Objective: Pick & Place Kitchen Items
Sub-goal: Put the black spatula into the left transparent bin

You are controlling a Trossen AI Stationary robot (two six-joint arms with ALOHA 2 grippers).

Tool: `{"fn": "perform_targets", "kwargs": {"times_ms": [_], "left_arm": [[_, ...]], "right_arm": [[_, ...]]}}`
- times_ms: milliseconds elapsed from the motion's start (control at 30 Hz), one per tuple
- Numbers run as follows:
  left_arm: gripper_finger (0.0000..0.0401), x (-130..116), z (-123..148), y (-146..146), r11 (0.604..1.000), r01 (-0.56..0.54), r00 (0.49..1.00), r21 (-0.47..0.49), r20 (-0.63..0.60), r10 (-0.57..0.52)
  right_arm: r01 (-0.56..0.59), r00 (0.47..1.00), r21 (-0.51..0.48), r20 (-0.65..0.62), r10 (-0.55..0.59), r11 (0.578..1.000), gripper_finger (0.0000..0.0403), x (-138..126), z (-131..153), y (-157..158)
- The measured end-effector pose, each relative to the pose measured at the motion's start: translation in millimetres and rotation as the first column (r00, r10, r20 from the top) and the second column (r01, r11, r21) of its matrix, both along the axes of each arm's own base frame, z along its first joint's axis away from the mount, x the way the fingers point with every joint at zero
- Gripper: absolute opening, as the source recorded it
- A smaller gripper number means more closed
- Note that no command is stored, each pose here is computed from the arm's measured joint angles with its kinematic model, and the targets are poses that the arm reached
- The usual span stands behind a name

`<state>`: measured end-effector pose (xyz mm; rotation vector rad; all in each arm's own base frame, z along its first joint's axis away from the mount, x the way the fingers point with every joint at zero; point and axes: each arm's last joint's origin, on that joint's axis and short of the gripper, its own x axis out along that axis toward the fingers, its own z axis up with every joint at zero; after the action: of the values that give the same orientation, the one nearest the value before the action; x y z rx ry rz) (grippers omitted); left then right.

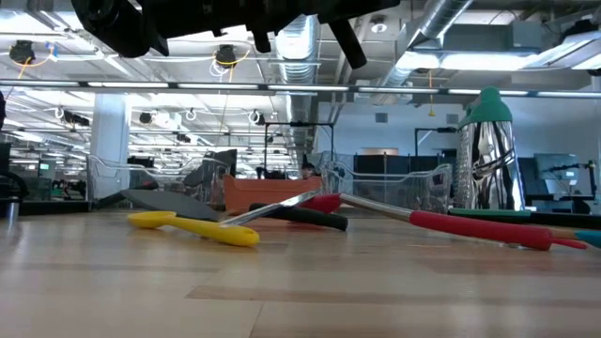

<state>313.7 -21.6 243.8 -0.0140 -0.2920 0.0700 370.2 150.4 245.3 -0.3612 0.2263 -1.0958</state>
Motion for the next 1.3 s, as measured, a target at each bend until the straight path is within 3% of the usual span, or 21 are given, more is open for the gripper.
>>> {"fn": "perform_targets", "kwargs": {"times_ms": [233,433,600,1000,1300], "left_arm": [[0.0185,2.7,4.3,6.6,1.000,-0.005,1.000,0.004,0.010,0.005],[0.0187,3.3,4.4,8.4,1.000,-0.003,1.000,0.005,0.005,0.003],[0.0158,3.3,4.4,8.4,1.000,-0.002,1.000,0.005,0.006,0.002],[0.0032,3.5,4.3,8.2,1.000,0.000,1.000,0.005,0.003,0.000],[0.0026,3.8,3.2,8.3,1.000,-0.003,1.000,0.008,-0.009,0.003]], "right_arm": [[0.001,1.000,0.001,0.008,-0.001,1.000,0.0094,0.4,0.3,0.0],[0.000,1.000,0.002,0.002,0.000,1.000,0.0094,0.4,0.1,0.0],[0.000,1.000,0.002,0.002,0.000,1.000,0.0094,0.4,0.2,0.0],[0.000,1.000,0.004,0.006,0.000,1.000,0.0094,0.5,0.1,-0.1],[-0.005,1.000,0.024,0.006,0.005,1.000,0.0094,1.0,-0.3,0.2]]}}
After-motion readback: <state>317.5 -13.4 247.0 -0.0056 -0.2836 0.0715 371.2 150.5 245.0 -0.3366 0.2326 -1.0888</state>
